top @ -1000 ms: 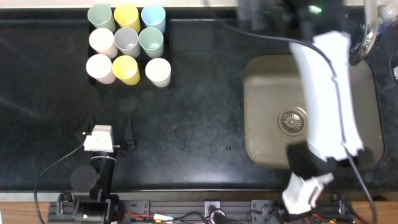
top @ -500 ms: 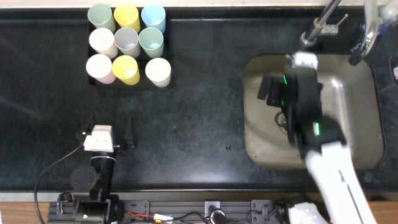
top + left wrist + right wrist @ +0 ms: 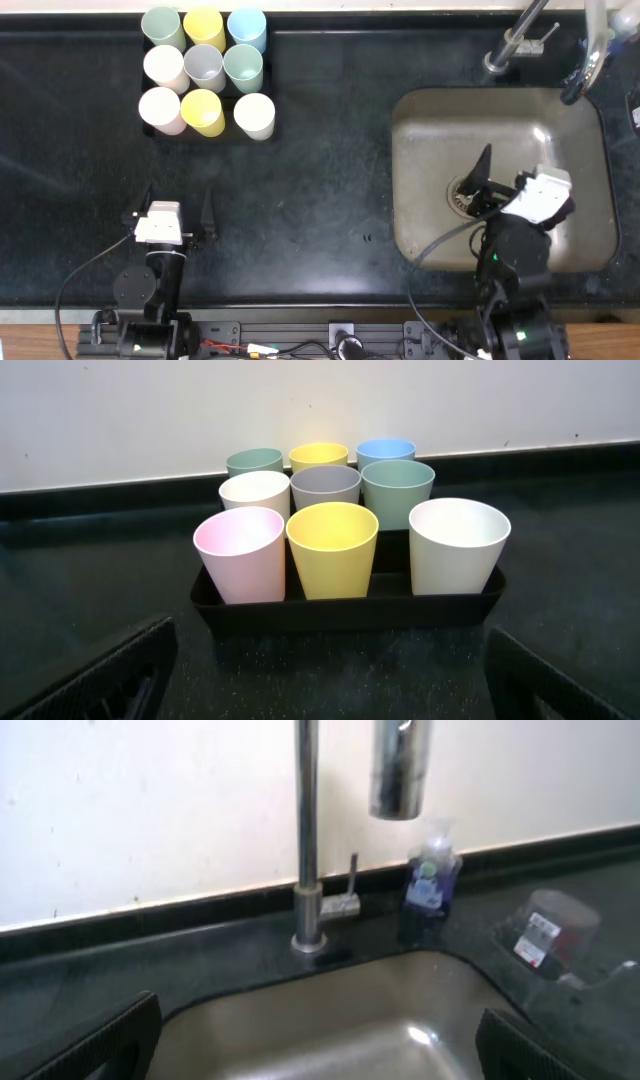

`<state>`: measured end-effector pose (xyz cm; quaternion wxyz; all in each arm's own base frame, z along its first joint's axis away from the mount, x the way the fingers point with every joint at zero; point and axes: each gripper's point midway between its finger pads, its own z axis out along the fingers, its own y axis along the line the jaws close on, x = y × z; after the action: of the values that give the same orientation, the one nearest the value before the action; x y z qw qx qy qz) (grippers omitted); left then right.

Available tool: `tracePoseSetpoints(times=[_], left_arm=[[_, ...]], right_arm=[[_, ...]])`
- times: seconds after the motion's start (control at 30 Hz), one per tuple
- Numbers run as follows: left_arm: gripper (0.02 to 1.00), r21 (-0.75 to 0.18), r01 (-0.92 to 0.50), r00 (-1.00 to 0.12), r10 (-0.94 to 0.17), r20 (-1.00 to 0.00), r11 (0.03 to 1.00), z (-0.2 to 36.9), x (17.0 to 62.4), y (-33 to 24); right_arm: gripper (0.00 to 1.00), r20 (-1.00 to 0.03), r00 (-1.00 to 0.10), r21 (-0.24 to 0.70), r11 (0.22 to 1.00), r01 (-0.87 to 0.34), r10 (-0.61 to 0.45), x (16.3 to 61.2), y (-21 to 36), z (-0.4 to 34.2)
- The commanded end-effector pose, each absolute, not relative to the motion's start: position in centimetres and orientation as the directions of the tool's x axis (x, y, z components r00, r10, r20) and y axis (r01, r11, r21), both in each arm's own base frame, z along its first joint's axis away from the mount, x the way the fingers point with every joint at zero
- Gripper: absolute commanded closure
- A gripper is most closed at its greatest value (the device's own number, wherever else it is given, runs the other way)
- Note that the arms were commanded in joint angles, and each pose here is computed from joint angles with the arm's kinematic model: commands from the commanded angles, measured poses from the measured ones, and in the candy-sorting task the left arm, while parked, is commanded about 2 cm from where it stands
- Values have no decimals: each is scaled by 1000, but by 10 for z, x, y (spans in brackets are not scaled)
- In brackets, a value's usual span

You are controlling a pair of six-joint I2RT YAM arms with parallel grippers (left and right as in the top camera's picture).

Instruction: Store Cups

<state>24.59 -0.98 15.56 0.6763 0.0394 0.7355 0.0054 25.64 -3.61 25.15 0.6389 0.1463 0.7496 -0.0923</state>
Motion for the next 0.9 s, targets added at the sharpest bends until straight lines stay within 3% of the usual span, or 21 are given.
tracePoseSetpoints(times=[0.03,0.2,0.33,0.5,0.73,0.9], left_arm=[[18,80,55,-79,84,-993,995,156,245,-10],[18,80,55,-79,84,-993,995,156,245,-10],[20,80,55,-79,84,-993,995,156,245,-10],[18,80,55,-79,84,-993,995,156,245,-10],[18,80,55,-79,84,-993,995,156,245,-10],[18,80,55,-79,84,-993,995,156,245,-10]], right_arm=[[5,-979,-182,14,933,360,86,251,-42,241],[3,-954,-291,-45,924,379,73,237,-50,216],[3,-944,-315,-64,876,477,103,203,-77,206],[3,-954,-279,-45,864,501,112,173,-83,206],[3,-964,-240,-24,865,501,113,172,-83,196],[7,-992,-37,86,866,494,119,204,-82,204]])
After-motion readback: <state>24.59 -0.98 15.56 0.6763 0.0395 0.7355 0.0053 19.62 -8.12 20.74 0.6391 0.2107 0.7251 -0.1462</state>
